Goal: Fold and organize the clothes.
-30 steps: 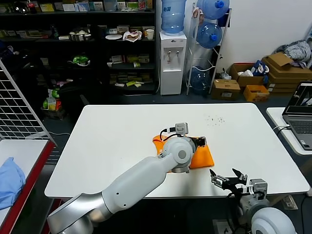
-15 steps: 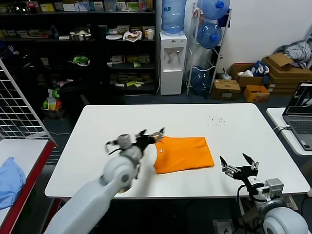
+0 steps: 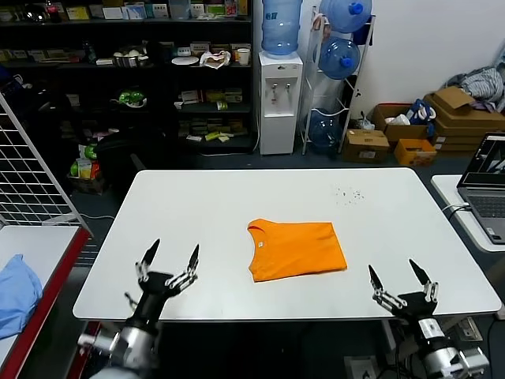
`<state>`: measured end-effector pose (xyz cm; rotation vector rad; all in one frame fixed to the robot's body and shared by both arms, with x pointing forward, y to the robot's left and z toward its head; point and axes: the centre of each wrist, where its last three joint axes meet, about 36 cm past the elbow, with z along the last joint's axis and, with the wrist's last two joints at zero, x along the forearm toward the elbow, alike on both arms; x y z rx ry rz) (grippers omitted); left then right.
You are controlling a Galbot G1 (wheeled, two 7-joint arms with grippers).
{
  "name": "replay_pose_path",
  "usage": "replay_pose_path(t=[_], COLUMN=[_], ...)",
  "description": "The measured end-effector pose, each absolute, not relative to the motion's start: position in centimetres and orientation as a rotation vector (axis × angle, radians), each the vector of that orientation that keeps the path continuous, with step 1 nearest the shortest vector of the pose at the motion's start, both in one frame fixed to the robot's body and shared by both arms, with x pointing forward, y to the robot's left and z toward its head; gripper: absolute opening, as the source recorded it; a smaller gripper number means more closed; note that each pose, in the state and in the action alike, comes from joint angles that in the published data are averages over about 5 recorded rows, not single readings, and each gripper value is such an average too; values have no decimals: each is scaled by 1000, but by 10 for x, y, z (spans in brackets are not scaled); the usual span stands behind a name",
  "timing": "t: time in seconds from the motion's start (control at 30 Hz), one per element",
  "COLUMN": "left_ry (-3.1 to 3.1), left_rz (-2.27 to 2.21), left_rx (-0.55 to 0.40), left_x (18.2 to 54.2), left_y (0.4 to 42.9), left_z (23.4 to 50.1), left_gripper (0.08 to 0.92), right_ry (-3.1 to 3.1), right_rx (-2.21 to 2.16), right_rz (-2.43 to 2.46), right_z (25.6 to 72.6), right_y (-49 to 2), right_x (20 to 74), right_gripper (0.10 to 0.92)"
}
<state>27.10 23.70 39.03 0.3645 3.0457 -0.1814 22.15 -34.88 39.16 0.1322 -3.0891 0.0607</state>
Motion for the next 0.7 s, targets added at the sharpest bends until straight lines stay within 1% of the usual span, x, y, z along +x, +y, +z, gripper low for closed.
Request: replay_pose_path(t=[0.17,0.33,0.43,0.7], left_ry=[3088,3129,3140,3158], left_rz=[-120,-82,-71,-40], left_rx=[320,278,261,240], left_x=[223,191,181,168], left_y=[243,250,252,256], left_z=[382,378,378,375], left_gripper=[921,921,921,921], right_ry=[-3104,-3099,-3094,-3080], right_rx=[87,50,39,8], right_rz=[103,140,150,160], right_z=[378,370,367,358], right_y=[-346,-345,-345,-343], right_x=[194,171,163,148], right_gripper=[921,921,921,921])
